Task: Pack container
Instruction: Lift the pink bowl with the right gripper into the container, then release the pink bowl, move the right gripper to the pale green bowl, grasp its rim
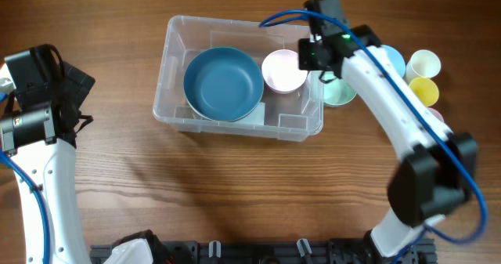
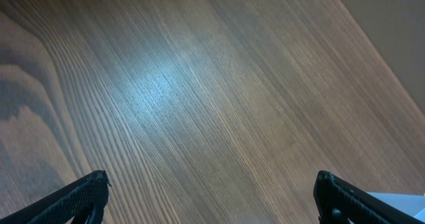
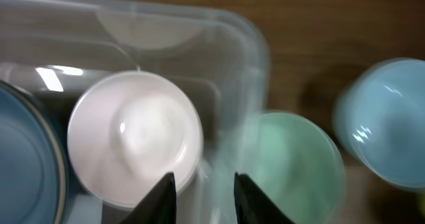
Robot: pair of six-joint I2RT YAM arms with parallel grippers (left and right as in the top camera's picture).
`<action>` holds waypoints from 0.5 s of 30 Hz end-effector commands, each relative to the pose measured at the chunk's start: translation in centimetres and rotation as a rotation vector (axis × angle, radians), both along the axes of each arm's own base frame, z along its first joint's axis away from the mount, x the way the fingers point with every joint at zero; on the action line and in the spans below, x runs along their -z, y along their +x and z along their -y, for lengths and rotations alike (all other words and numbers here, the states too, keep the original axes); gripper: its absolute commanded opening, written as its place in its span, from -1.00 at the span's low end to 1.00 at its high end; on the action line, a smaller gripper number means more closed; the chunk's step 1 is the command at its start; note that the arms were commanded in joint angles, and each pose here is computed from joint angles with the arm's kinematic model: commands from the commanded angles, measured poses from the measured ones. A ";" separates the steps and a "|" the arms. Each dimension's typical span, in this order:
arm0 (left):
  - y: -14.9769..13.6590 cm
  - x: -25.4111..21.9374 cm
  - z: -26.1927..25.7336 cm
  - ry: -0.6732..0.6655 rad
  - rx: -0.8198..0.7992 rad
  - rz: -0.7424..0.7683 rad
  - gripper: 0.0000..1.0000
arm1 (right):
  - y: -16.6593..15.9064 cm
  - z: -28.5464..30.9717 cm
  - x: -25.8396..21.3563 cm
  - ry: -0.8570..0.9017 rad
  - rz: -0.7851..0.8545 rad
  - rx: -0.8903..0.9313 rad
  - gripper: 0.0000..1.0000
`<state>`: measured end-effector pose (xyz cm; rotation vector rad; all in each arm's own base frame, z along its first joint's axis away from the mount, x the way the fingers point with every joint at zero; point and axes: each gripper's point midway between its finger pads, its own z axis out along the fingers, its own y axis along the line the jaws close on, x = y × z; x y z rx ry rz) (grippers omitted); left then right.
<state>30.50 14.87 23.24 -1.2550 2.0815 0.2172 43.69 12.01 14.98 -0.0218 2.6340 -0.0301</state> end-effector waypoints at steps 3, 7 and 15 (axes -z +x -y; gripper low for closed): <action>0.1 -0.5 -0.2 0.003 -0.004 0.014 1.00 | -4.6 6.7 -7.7 -0.044 0.094 0.319 -0.05; 0.1 -0.5 -0.2 0.004 -0.004 0.014 0.99 | -7.0 10.9 -5.5 0.044 -0.058 0.491 0.08; 0.1 -0.5 -0.2 0.003 -0.004 0.014 0.99 | -7.3 11.5 1.1 0.330 -0.186 0.534 -0.08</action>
